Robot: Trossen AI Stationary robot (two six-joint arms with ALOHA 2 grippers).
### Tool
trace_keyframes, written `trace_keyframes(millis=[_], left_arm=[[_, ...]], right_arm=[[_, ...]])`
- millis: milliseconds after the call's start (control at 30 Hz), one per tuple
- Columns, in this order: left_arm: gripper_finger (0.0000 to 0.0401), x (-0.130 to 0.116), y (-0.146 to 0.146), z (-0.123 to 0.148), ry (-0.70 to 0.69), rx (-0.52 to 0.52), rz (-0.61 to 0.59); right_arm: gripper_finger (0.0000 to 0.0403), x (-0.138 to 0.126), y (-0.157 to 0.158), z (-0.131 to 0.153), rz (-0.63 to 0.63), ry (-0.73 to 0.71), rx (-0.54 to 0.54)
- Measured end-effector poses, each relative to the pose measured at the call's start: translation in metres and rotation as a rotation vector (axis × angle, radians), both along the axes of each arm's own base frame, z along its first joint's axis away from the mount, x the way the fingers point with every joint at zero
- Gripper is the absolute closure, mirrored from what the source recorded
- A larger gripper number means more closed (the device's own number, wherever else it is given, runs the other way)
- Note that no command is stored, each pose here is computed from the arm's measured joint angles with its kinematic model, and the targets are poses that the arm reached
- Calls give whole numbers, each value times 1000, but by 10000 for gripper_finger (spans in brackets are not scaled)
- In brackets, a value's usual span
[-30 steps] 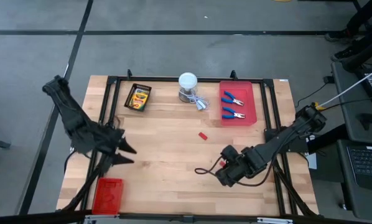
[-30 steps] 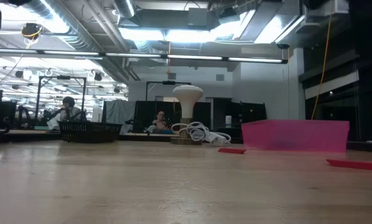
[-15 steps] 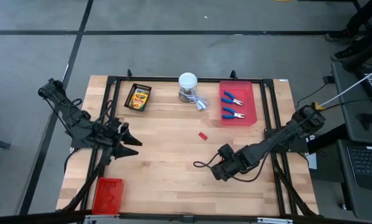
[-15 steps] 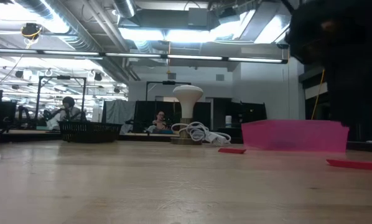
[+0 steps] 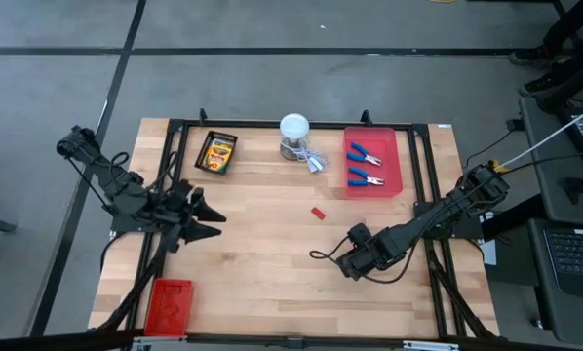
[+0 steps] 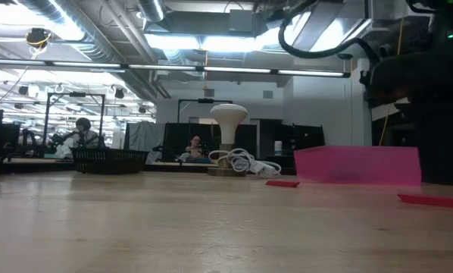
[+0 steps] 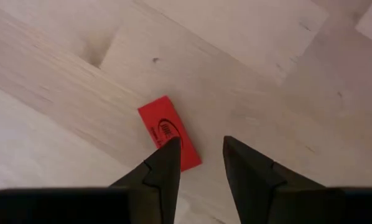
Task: Pick & Place School Supplies
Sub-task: Put the red eraser into the red bin
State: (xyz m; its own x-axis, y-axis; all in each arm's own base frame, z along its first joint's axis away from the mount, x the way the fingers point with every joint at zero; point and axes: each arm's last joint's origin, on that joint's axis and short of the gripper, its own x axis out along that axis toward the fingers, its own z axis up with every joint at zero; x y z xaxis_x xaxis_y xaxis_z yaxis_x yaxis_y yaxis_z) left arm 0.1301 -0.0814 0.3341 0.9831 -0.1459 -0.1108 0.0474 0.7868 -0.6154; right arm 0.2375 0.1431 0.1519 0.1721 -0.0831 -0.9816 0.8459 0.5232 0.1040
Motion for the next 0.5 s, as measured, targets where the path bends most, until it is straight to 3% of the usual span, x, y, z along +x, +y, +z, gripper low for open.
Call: trace_keyframes(millis=[500], left_arm=[[187,1,1,2,-14,-30,13]], right_arm=[[277,9,6,-1,9,-123,6]])
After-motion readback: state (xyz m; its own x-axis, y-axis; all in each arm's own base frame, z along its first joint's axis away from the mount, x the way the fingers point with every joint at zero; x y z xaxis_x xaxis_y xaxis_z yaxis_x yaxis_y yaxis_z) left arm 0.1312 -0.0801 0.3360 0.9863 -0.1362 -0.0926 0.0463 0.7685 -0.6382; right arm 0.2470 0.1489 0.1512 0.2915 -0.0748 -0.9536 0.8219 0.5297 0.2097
